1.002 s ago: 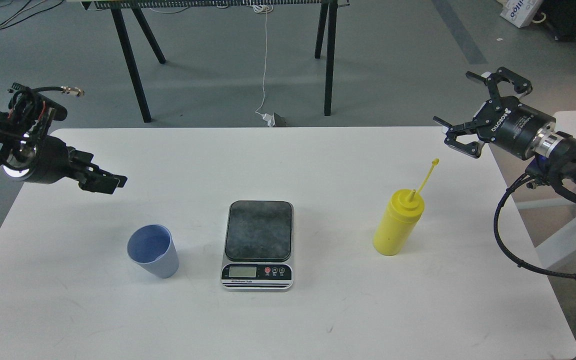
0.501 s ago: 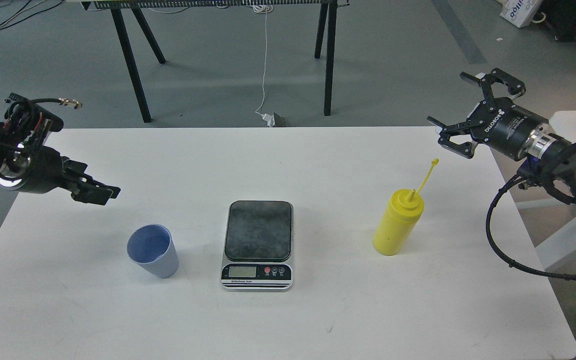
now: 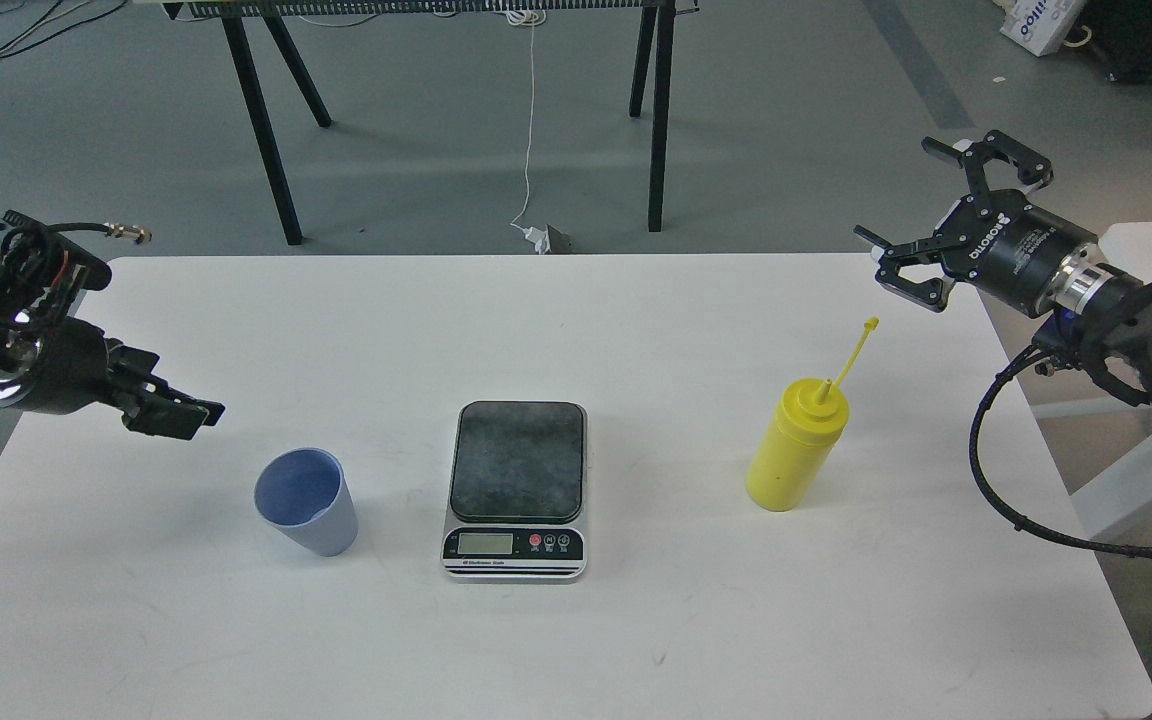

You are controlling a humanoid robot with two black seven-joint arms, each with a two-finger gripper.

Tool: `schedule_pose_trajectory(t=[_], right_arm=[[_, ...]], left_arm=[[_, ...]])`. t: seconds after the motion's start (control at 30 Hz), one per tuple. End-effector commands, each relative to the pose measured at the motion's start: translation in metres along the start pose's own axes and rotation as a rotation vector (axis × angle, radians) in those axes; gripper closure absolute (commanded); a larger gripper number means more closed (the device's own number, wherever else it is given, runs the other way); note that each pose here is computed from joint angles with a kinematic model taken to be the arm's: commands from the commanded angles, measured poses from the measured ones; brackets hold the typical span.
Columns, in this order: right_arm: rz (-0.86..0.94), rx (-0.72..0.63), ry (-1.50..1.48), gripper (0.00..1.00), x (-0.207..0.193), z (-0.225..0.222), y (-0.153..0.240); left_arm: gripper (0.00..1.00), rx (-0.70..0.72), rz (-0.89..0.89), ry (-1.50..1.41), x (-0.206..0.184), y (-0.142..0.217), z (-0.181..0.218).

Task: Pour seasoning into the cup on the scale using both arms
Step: 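Close the left gripper around the blue cup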

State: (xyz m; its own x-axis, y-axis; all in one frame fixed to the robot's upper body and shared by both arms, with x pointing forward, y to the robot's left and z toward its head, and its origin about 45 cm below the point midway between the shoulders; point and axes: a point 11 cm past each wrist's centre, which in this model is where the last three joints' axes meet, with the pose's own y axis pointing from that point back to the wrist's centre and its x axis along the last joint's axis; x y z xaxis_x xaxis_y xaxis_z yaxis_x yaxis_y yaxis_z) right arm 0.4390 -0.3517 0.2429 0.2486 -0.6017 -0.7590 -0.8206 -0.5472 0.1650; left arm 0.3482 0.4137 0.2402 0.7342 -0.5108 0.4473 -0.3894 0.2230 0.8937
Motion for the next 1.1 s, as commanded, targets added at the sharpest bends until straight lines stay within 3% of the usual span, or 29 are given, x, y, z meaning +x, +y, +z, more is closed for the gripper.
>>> schedule_pose_trajectory(t=[0.0, 0.27, 1.07], right_arm=[[0.003, 0.000, 0.000, 0.01, 0.001, 0.000, 0.000], [0.016, -0.006, -0.006, 0.01, 0.006, 0.004, 0.003], [0.031, -0.014, -0.016, 0.01, 0.013, 0.010, 0.007]], left_arm=[[0.00, 0.003, -0.011, 0.008, -0.007, 0.001, -0.002], [0.00, -0.022, -0.058, -0.007, -0.025, -0.010, 0.008], [0.01, -0.153, -0.055, -0.106, -0.002, -0.047, 0.059]])
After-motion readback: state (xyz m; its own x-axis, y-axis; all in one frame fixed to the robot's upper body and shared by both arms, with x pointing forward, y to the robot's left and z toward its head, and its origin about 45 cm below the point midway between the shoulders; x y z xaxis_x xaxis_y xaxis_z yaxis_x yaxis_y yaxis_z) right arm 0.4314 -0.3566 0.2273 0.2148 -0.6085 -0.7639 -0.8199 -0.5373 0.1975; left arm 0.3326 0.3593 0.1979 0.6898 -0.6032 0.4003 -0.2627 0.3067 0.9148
